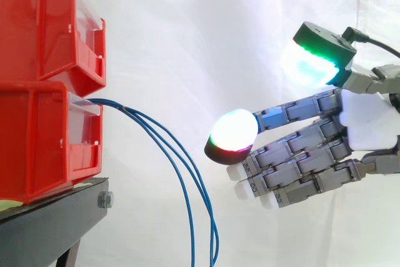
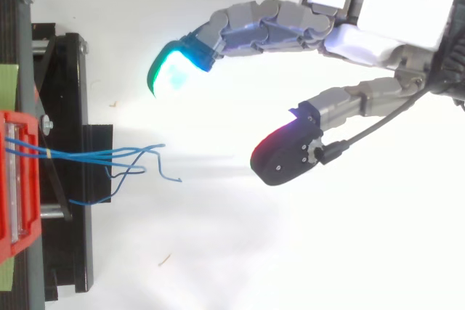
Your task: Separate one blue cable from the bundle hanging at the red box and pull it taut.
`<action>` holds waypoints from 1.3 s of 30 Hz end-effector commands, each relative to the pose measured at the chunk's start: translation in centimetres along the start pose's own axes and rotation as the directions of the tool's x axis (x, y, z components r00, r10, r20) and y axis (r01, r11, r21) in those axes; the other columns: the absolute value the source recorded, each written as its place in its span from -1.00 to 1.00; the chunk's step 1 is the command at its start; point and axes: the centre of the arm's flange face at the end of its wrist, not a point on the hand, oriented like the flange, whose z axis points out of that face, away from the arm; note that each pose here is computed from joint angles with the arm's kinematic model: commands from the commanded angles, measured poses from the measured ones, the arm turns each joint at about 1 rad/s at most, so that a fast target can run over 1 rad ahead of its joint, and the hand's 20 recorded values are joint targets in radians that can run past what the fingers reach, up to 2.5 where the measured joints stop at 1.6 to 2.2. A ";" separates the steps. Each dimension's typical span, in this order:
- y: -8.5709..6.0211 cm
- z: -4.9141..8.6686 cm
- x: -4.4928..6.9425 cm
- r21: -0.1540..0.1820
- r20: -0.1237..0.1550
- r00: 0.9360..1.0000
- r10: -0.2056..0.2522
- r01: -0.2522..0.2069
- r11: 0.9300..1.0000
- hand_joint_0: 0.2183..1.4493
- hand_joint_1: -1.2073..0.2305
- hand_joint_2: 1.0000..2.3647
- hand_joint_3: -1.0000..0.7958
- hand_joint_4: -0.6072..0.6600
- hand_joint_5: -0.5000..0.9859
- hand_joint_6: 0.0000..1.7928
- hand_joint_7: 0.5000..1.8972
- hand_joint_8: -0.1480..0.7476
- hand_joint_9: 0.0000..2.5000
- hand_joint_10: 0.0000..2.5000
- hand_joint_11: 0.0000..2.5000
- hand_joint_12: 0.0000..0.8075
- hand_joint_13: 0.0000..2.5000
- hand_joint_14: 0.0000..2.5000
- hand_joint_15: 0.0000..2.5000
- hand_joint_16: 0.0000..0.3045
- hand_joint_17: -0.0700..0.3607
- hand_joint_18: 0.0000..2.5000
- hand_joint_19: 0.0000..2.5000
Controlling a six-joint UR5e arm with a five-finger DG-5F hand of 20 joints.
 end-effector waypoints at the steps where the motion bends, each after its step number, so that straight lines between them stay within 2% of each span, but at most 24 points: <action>1: 0.0 0.0 -0.1 0.001 0.012 1.000 -0.018 0.018 1.000 -0.58 -0.25 -1.00 -0.44 0.20 -0.63 -0.44 -0.57 -0.12 -0.69 -1.00 -0.84 -0.37 -0.71 -1.00 -0.98 -0.82 -0.39 -0.80 -0.99; 2: -0.1 0.0 -0.1 0.002 0.015 1.000 -0.023 0.023 1.000 -0.59 -0.25 -1.00 -0.44 0.20 -0.63 -0.44 -0.57 -0.12 -0.69 -1.00 -0.84 -0.37 -0.71 -1.00 -0.97 -0.82 -0.39 -0.80 -0.99; 3: -1.5 0.4 0.2 0.021 0.008 0.999 -0.035 0.034 0.999 -0.58 -0.25 -1.00 -0.44 0.20 -0.63 -0.44 -0.57 -0.12 -0.69 -1.00 -0.84 -0.37 -0.71 -1.00 -0.97 -0.82 -0.39 -0.80 -0.99; 5: -1.9 0.4 0.3 0.027 0.006 0.999 -0.035 0.035 0.999 -0.58 -0.25 -1.00 -0.44 0.20 -0.63 -0.44 -0.57 -0.12 -0.69 -1.00 -0.84 -0.37 -0.71 -1.00 -0.97 -0.82 -0.39 -0.80 -0.99; 6: -2.6 0.7 0.5 0.034 0.005 0.999 -0.033 0.033 0.999 -0.58 -0.25 -1.00 -0.44 0.20 -0.63 -0.44 -0.57 -0.12 -0.69 -1.00 -0.84 -0.37 -0.71 -1.00 -0.98 -0.82 -0.39 -0.80 -0.99; 12: -3.2 1.5 0.9 0.015 0.006 1.000 -0.020 0.020 1.000 -0.58 -0.25 -1.00 -0.44 0.20 -0.63 -0.44 -0.57 -0.11 -0.69 -1.00 -0.84 -0.37 -0.71 -1.00 -0.97 -0.82 -0.39 -0.80 -0.99; 14: -4.0 1.8 1.0 0.017 0.008 1.000 -0.021 0.020 1.000 -0.58 -0.25 -1.00 -0.44 0.20 -0.63 -0.44 -0.56 -0.12 -0.69 -1.00 -0.84 -0.37 -0.70 -1.00 -0.98 -0.82 -0.39 -0.80 -0.99; 16: -5.1 2.6 1.2 0.015 0.005 1.000 0.000 0.000 1.000 -0.58 -0.25 -1.00 -0.44 0.21 -0.63 -0.44 -0.57 -0.12 -0.69 -1.00 -0.84 -0.37 -0.70 -1.00 -0.97 -0.82 -0.39 -0.80 -0.99; 19: -4.9 3.3 1.3 0.008 0.008 1.000 0.015 -0.015 1.000 -0.58 -0.25 -1.00 -0.44 0.20 -0.63 -0.44 -0.56 -0.12 -0.69 -1.00 -0.84 -0.37 -0.70 -1.00 -0.97 -0.82 -0.40 -0.80 -0.99; 20: -5.4 3.7 1.3 0.008 0.001 1.000 0.026 -0.026 1.000 -0.58 -0.25 -1.00 -0.44 0.21 -0.62 -0.44 -0.57 -0.12 -0.69 -1.00 -0.83 -0.37 -0.70 -1.00 -0.97 -0.82 -0.39 -0.80 -0.99; 22: -5.2 3.9 1.3 0.002 -0.009 0.999 0.035 -0.035 0.999 -0.58 -0.25 -1.00 -0.44 0.20 -0.62 -0.44 -0.57 -0.12 -0.68 -1.00 -0.83 -0.37 -0.70 -1.00 -0.97 -0.82 -0.39 -0.80 -0.99; 39: -5.1 4.1 1.1 -0.012 -0.015 0.999 0.044 -0.044 0.999 -0.56 -0.26 -1.00 -0.44 0.23 -0.61 -0.44 -0.53 -0.11 -0.62 -0.99 -0.79 -0.40 -0.67 -1.00 -0.95 -0.84 -0.42 -0.79 -0.99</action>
